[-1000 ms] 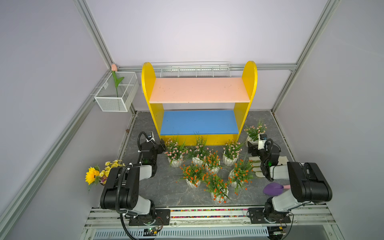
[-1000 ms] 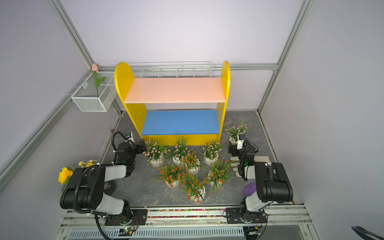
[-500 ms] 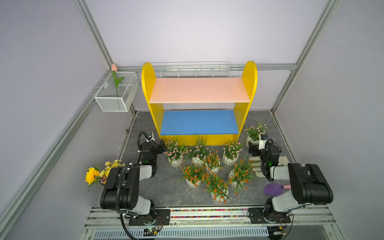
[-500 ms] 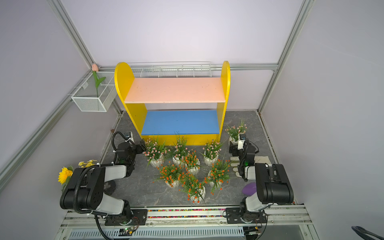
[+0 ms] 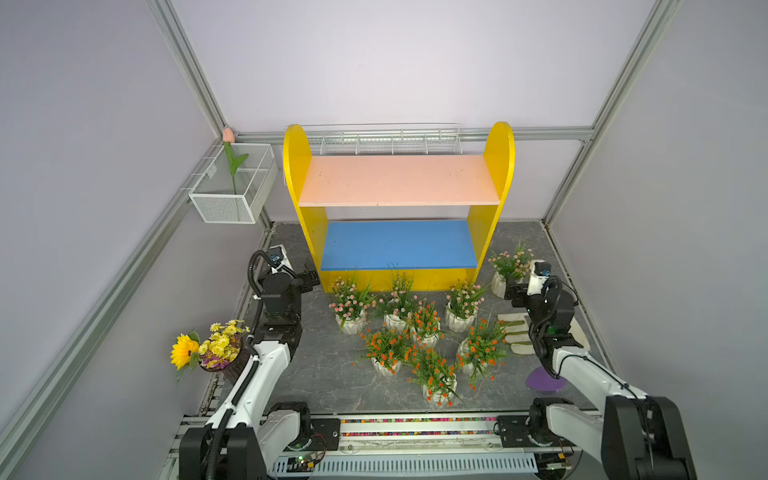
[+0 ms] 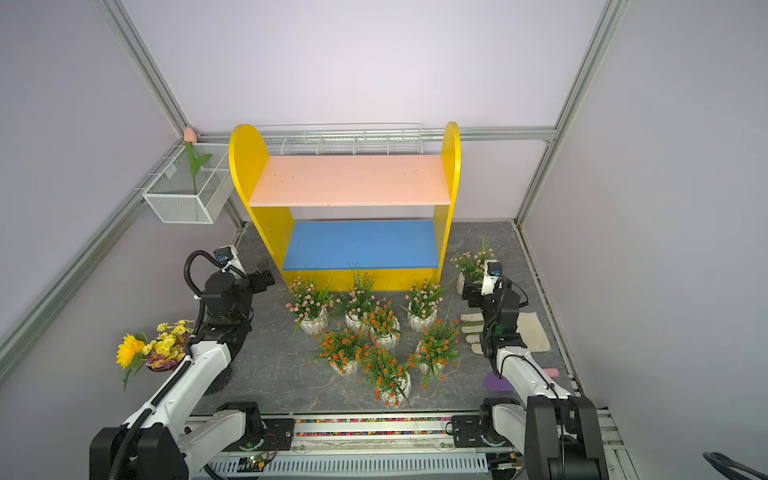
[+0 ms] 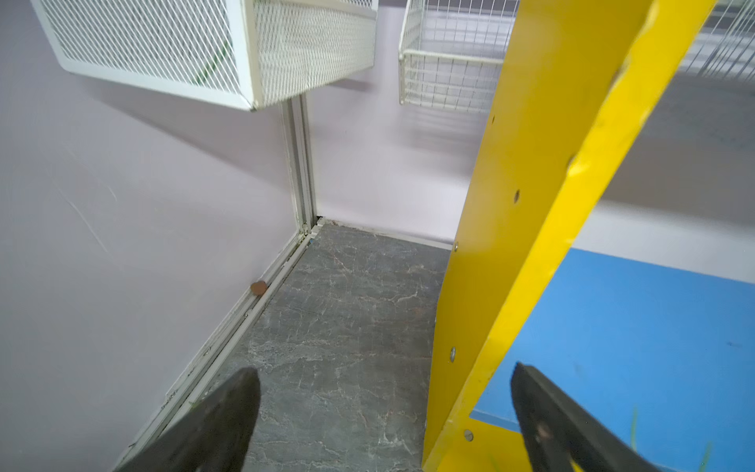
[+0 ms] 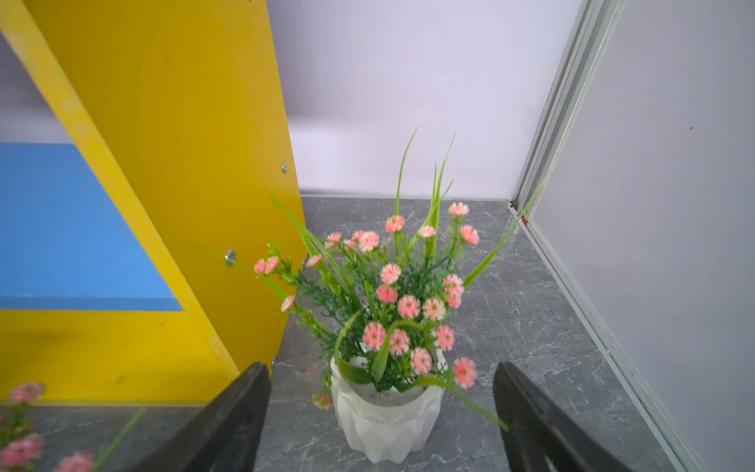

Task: Place the baby's breath potted plants on the rack by color
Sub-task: Pick up the baby's breath potted plant from the center of the board.

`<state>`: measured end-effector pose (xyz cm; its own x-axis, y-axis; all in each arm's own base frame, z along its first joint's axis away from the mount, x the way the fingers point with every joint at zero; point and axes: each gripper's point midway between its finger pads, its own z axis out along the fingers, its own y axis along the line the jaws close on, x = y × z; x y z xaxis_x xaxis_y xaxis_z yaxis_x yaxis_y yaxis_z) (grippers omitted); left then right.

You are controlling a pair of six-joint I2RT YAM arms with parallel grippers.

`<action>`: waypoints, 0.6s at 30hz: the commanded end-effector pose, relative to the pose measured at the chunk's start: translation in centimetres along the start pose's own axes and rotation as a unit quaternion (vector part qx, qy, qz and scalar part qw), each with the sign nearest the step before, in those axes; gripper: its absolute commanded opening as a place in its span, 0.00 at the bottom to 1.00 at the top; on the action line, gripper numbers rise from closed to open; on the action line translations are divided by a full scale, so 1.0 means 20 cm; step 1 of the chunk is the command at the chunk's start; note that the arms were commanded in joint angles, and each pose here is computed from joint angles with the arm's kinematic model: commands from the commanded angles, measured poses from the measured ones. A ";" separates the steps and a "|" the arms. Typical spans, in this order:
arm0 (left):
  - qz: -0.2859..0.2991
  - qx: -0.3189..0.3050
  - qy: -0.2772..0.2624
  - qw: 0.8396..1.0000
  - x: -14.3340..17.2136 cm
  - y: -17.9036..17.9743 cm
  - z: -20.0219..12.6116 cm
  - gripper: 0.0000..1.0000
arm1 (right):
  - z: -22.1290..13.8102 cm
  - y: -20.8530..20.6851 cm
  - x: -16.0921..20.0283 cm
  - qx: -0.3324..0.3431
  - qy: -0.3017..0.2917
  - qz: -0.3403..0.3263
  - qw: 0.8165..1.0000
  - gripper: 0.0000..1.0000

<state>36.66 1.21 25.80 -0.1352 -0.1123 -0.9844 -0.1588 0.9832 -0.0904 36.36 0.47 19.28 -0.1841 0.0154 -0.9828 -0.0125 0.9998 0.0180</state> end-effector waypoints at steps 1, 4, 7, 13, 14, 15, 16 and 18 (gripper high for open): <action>-0.013 0.003 0.042 0.999 0.08 -0.01 -0.08 0.99 | -0.05 -0.03 -0.04 0.031 0.043 0.055 0.997 0.88; -0.035 0.024 0.023 0.999 0.03 -0.04 -0.16 0.99 | -0.10 -0.02 -0.06 0.037 0.074 0.090 0.993 0.88; -0.026 0.095 0.031 0.995 -0.02 -0.16 -0.23 0.99 | -0.18 0.05 -0.07 0.006 0.107 0.114 0.988 0.89; -0.038 0.204 0.044 0.977 -0.14 -0.36 -0.36 0.99 | -0.44 0.02 0.06 0.059 0.240 0.164 0.955 0.99; -0.040 0.231 0.025 0.972 -0.19 -0.39 -0.42 0.99 | -0.49 0.02 0.10 0.062 0.262 0.172 0.948 0.99; -0.040 0.254 0.013 0.966 -0.22 -0.42 -0.45 0.99 | -0.54 0.03 0.13 0.063 0.283 0.182 0.940 0.97; -0.045 0.259 0.005 0.965 -0.25 -0.43 -0.47 0.99 | -0.58 0.05 0.16 0.061 0.299 0.190 0.933 0.96; -0.058 0.255 0.000 0.965 -0.29 -0.42 -0.48 0.99 | -0.67 0.06 0.24 0.065 0.335 0.209 0.917 0.93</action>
<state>30.39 -6.41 31.94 -0.1426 -0.1882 -0.9717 0.2476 0.9438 -0.2191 27.43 1.16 21.28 -0.5543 0.3425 -0.7586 0.1874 0.9394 0.2872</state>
